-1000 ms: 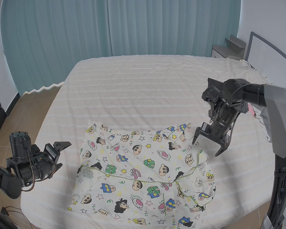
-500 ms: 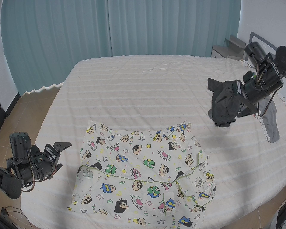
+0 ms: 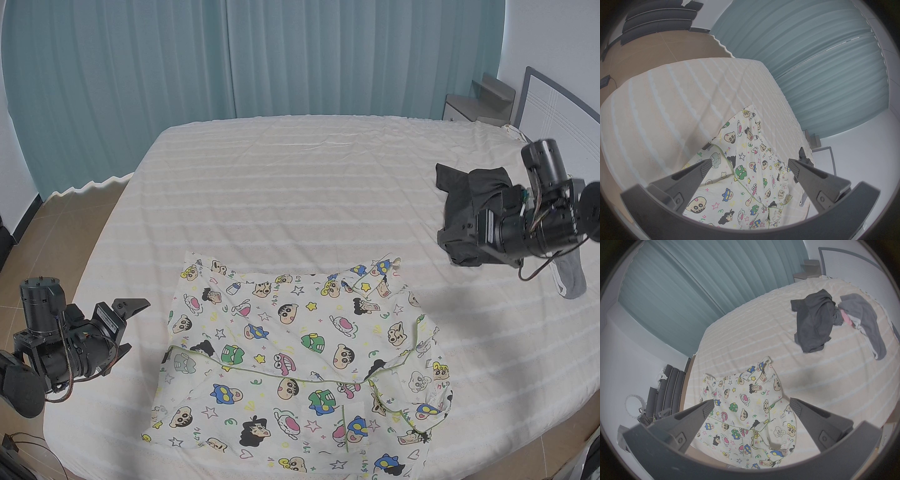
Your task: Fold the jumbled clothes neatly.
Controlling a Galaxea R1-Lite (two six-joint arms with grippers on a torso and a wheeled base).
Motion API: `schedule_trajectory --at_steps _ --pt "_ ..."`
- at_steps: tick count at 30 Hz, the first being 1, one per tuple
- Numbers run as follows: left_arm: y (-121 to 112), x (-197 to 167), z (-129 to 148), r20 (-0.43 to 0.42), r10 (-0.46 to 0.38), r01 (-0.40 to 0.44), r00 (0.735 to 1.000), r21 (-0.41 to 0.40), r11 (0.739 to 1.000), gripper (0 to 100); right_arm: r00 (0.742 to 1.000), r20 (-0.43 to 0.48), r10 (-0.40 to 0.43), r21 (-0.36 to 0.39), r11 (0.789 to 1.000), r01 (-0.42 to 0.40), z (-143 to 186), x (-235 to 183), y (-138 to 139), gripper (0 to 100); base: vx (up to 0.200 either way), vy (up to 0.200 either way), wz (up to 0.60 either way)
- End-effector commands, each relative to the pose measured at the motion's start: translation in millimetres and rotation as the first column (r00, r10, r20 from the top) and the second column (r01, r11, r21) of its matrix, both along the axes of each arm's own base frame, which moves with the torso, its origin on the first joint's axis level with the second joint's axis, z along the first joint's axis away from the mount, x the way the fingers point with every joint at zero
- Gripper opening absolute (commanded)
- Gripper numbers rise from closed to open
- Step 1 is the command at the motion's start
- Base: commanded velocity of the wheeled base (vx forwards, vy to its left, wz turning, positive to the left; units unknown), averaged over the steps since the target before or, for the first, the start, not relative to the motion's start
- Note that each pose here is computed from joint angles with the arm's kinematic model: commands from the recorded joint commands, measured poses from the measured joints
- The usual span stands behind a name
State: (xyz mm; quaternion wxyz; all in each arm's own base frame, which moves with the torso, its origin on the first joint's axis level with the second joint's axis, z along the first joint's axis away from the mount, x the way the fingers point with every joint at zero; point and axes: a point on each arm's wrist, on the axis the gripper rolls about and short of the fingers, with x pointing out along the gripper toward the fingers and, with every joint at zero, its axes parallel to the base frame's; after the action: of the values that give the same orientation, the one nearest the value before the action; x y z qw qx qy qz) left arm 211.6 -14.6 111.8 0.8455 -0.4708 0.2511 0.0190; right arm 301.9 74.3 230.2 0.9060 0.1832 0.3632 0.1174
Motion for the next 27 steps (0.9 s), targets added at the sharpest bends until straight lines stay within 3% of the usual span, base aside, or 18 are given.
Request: schedule_trajectory --at_steps 1,6,15,27 --pt "-0.1 0.5 -1.7 -0.008 0.0 0.0 1.0 0.0 1.0 100 0.988 -0.114 0.103 0.033 0.994 -0.1 -143.1 -39.4 -1.0 100 0.0 0.0 0.0" --pt "-1.1 0.6 -3.0 -0.014 -0.005 0.005 1.0 0.0 1.0 100 0.981 -0.146 0.128 0.031 0.992 -0.125 -175.0 -23.7 14.9 100 0.0 0.0 0.0" --pt "-1.3 -0.1 -4.3 -0.02 -0.006 0.006 1.0 0.001 1.0 100 0.975 -0.188 0.116 0.066 0.992 -0.105 -190.6 -7.0 32.7 100 0.0 0.0 0.0" --pt "-1.3 -0.1 -4.3 -0.02 -0.006 0.006 1.0 0.001 1.0 100 0.991 -0.125 0.057 0.036 0.998 -0.053 -190.8 25.0 41.0 100 0.0 0.0 0.0"
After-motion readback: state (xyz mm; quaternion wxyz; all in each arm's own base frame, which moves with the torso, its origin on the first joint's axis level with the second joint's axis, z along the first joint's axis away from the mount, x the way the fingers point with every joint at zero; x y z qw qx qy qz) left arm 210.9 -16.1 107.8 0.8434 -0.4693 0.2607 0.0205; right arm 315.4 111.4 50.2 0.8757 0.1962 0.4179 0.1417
